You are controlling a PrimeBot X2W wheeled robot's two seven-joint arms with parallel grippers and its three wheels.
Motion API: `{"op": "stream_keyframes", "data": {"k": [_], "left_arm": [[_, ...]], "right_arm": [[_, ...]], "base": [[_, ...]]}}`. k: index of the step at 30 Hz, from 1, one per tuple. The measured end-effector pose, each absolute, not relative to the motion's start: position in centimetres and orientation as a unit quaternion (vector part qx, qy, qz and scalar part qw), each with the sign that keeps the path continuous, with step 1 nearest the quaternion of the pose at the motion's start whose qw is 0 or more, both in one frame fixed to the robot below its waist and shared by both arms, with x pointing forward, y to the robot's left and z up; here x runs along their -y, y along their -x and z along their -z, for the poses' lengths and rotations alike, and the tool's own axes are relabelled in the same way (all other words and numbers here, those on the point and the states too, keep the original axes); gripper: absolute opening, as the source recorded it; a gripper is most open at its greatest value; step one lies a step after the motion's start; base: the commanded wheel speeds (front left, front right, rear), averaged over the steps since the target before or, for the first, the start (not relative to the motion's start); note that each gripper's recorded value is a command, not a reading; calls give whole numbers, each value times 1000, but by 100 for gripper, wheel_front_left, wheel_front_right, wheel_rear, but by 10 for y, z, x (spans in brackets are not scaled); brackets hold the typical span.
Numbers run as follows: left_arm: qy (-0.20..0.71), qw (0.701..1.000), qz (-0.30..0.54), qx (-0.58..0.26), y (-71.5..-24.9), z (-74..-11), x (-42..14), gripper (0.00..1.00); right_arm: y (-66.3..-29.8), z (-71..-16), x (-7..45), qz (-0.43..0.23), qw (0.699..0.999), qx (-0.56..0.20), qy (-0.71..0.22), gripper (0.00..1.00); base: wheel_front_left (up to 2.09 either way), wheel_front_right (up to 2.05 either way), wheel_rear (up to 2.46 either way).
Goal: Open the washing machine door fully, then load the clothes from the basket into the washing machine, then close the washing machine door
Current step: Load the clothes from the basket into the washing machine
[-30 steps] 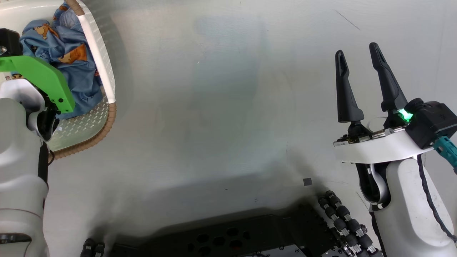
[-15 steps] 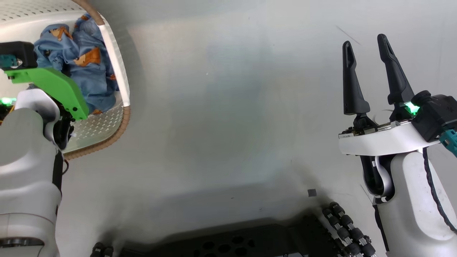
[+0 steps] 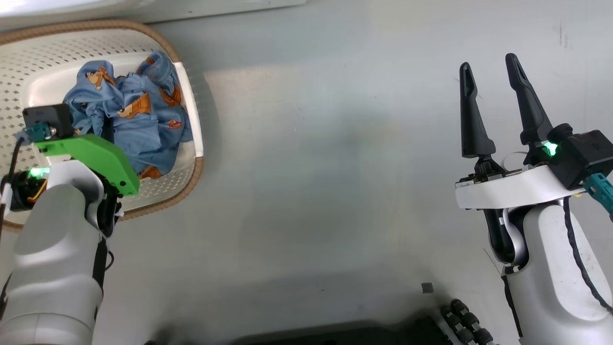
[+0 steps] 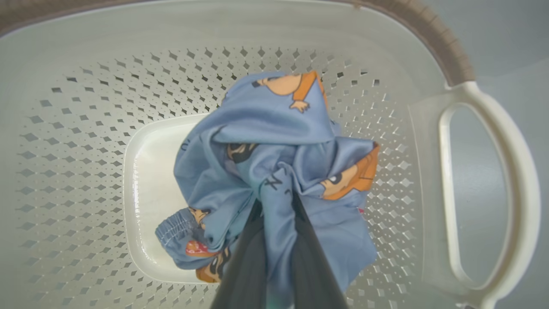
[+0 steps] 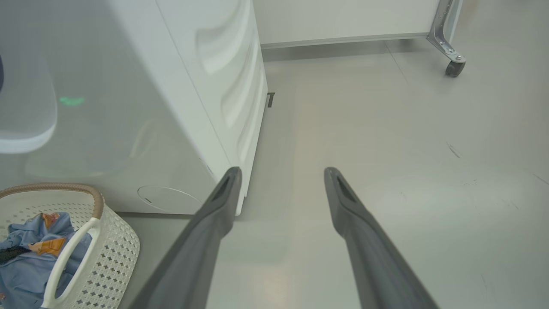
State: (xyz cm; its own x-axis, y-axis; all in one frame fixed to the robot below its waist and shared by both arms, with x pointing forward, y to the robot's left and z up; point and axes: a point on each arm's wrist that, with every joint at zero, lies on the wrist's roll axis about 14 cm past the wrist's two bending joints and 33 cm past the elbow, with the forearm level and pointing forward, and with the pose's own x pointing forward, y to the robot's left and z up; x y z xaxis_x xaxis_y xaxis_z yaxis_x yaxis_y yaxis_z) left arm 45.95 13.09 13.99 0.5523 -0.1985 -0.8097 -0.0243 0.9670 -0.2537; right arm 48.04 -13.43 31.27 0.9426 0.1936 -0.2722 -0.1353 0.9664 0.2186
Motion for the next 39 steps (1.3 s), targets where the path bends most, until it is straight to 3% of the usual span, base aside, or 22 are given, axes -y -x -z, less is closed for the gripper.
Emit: {"op": "stream_keyframes", "data": {"k": [9, 27, 39], "left_arm": [[123, 911, 34, -392, -467, -185, -142, 0], [136, 942, 20, -305, -469, -259, -157, 0], [143, 973, 7, -179, -496, -341, -181, 0]], "right_arm": [[-479, -341, 128, -94, 983, -123, -100, 100], [-469, -390, 116, -114, 985, -83, -100, 100], [-459, -418, 113, -122, 986, -59, -96, 100]], "base": [[0, 0, 0], [0, 0, 0], [0, 0, 0]]}}
